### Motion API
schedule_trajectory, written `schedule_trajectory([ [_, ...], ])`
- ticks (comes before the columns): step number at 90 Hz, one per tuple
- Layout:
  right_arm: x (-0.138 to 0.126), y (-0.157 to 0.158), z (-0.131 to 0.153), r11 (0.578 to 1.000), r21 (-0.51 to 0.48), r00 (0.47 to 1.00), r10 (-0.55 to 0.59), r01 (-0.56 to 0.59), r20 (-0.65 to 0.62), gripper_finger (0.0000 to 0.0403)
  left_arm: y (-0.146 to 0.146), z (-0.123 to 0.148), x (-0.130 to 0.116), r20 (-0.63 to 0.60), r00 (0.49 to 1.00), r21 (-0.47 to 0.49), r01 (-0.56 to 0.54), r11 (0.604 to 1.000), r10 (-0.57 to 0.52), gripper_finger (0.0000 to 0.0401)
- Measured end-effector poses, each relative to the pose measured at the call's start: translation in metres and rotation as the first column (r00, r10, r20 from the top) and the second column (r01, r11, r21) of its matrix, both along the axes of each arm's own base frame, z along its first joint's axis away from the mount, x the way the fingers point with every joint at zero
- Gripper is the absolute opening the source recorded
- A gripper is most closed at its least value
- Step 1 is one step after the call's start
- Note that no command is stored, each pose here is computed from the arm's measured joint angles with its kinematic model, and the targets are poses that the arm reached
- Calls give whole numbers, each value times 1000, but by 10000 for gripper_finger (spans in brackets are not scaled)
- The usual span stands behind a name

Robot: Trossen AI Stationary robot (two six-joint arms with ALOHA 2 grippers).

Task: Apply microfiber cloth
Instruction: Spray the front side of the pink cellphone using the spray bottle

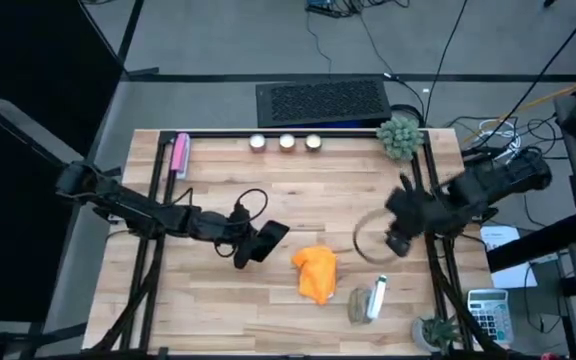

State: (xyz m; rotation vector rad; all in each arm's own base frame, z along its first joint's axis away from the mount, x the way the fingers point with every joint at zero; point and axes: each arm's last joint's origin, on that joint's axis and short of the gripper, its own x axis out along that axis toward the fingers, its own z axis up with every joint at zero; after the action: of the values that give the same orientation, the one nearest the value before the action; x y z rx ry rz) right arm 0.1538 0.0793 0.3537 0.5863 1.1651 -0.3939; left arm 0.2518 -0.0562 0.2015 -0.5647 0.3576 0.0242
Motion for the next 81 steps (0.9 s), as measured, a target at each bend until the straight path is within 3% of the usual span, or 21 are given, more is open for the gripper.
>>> schedule_trajectory([
  [27,-5,94,-33,994,71,990,88,-80,-113,155,-1,8,4,29,999,29,14,999,-15,6],
  [47,-11,166,-68,987,88,990,136,-133,-28,166,-2,1,8,14,1000,38,20,999,-20,6],
  [63,9,194,-113,988,-9,987,151,-152,-48,167,-11,-14,21,-24,999,15,45,999,-45,6],
  [81,37,196,-143,980,-141,990,137,-138,-15,167,-25,-22,37,-59,994,22,90,996,-89,5],
])
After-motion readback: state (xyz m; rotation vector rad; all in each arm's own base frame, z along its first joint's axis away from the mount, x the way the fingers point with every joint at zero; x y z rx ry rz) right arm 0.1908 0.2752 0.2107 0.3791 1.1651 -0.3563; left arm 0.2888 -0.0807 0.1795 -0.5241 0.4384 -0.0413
